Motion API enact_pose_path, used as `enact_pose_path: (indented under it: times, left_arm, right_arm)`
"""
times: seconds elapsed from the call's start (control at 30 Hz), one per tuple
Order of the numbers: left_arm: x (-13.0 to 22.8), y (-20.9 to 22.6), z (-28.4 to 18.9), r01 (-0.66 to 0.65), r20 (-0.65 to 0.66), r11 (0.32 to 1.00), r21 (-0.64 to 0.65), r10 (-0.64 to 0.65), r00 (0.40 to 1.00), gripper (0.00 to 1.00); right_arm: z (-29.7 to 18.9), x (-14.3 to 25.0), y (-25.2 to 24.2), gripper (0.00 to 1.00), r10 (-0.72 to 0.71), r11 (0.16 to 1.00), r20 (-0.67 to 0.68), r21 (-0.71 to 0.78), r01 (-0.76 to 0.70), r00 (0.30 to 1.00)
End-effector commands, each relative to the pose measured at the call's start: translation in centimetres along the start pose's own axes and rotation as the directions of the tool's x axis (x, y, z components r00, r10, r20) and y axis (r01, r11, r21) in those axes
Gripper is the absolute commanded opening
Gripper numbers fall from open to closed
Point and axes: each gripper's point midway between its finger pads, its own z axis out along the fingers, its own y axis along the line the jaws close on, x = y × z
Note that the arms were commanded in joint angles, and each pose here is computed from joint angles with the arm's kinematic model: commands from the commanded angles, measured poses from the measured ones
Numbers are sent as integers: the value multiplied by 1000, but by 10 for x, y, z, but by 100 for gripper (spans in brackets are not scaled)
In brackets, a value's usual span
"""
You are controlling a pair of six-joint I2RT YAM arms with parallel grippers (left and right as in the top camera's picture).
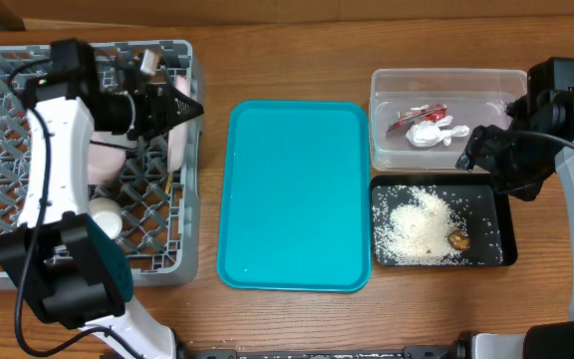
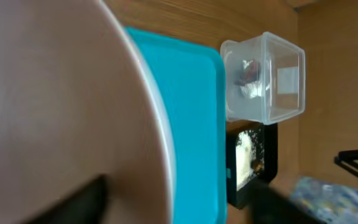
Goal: Sort waste into correct bins and load items into the dishwasher
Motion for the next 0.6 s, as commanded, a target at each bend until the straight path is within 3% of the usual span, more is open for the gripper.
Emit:
enact_pose_path:
  times: [0.0,0.03,0.1,0.27,0.4,0.47,0.57]
  left_arm:
    - [2,2,-17,22,17,1000,7,-23,1000,100]
    - [4,4,-20,22,17,1000,-21,-22,1000,100]
    - [7,8,-28,5,22,995,-98,-3,1000,100]
    - [8,6,-52,-50,67,943,-328,76,995,100]
    - [7,22,-74,64,153,817,-574,30,988,100]
    - [10,25,-75,88,159,774,-626,16,987,100]
    - [23,24,-67,85,110,765,-639,-19,994,100]
  right_arm:
    - [-5,-6,2,79,-11,1000,37,-5,12,999]
    - [-5,-7,4,86,-13,1000,43,-15,13,999]
    - [-6,-12,13,90,-19,998,60,-61,23,998]
    - [-15,-36,59,92,-182,943,192,-243,226,965]
    - [-19,-55,84,92,-335,892,336,-186,411,880]
    - [-18,-65,93,96,-361,888,382,-139,439,851]
    - [-11,-65,110,100,-397,870,391,-128,476,830]
